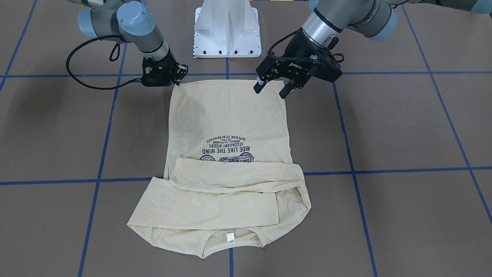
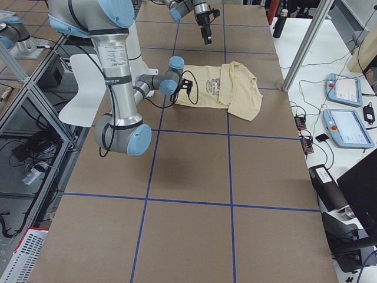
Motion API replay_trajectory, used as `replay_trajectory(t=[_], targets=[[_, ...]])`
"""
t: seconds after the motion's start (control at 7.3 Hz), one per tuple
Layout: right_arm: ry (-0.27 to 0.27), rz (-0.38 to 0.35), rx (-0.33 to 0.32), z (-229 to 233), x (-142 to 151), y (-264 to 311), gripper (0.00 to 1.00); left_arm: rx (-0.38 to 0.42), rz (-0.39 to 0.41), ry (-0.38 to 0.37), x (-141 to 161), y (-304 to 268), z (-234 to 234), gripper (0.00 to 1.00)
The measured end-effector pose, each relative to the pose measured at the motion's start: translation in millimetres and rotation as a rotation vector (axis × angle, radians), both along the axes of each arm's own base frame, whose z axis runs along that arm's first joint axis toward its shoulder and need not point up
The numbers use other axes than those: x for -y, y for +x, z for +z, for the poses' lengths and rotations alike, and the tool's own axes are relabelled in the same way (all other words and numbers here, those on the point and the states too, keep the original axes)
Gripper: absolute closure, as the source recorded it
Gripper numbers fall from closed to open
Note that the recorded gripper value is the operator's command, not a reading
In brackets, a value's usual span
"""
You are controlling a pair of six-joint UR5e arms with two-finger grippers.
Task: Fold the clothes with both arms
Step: 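Move the left gripper down to the hem corner nearest the robot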
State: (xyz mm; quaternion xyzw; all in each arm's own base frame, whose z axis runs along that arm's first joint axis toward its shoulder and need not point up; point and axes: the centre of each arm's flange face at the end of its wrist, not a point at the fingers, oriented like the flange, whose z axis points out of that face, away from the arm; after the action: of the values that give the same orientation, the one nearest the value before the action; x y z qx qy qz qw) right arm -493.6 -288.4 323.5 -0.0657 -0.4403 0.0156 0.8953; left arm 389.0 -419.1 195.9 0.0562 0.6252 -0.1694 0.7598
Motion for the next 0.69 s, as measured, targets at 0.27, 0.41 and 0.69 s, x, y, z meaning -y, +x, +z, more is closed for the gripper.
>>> replay_trajectory(t=[0.27, 0.41, 0.69], targets=[[-0.009, 0.032, 0.022, -11.9, 1.9, 8.9, 1.00, 0.081, 0.032, -0.060, -19.1, 7.8, 44.9, 0.00], [-0.011, 0.047, 0.035, -18.3, 4.3, 15.1, 1.00, 0.132, 0.052, -0.086, -37.3, 19.9, 71.2, 0.01], [-0.007, 0.069, 0.063, -31.0, 11.1, 29.2, 1.00, 0.216, 0.077, -0.121, -84.5, 51.2, 114.9, 0.02]])
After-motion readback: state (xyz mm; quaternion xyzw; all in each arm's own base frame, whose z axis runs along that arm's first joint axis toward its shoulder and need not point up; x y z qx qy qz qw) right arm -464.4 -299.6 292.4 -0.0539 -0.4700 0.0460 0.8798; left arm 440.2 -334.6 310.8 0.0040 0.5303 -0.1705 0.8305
